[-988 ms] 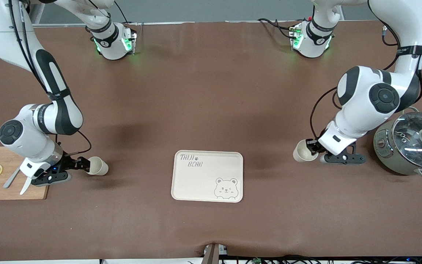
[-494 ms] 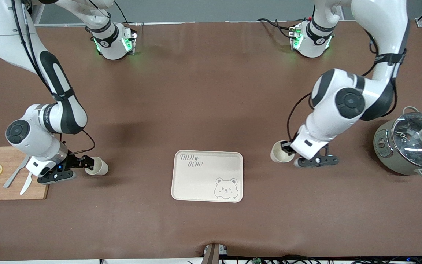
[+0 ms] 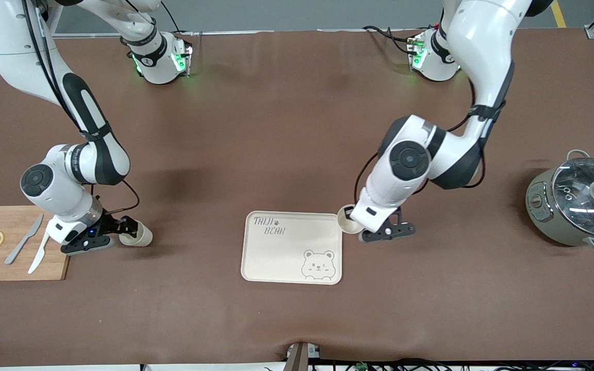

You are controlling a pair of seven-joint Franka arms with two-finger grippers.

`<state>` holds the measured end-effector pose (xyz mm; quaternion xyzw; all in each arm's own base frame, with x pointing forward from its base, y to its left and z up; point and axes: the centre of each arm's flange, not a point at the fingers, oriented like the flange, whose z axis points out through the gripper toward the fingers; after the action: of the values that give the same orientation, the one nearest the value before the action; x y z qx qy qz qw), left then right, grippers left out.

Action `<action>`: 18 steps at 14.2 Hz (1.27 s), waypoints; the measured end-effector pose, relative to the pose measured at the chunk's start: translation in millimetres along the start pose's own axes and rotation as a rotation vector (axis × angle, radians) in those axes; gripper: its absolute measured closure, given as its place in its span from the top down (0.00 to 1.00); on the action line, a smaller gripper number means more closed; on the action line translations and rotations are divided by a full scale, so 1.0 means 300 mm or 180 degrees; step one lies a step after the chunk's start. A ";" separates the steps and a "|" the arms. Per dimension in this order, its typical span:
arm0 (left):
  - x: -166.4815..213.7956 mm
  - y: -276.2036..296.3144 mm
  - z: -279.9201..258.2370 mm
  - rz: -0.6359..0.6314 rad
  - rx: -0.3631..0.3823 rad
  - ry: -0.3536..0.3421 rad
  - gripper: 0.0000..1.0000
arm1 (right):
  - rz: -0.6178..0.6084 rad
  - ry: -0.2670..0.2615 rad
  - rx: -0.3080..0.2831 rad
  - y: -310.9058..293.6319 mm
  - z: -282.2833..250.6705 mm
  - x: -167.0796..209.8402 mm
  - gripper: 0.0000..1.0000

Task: Place white IKEA cup upright on tray with both arms
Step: 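Carry the held cup with the left gripper over the bear tray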

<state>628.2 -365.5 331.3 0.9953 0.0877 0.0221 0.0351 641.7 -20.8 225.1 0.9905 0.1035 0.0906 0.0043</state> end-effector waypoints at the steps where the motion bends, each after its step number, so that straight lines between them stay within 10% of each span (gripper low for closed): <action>1: -0.005 0.030 0.032 -0.0030 0.0022 0.0014 0.05 | -0.0001 0.0000 0.0000 0.000 0.000 0.000 1.00; 7: -0.025 0.137 0.240 -0.0120 0.0006 0.0285 0.05 | -0.0010 0.0017 -0.0003 -0.002 0.000 0.000 0.95; 10: -0.046 0.172 0.296 -0.0151 -0.0054 0.0357 0.05 | -0.0011 0.0012 -0.0002 -0.003 0.002 -0.001 0.61; 18: -0.046 0.184 0.321 -0.0179 -0.0134 0.0414 0.05 | -0.0044 0.0017 0.0005 -0.026 0.015 0.001 0.16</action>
<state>629.0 -428.4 238.8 0.9879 0.1172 0.0875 0.0508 641.2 -13.1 220.4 0.9895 0.1104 0.0932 0.0038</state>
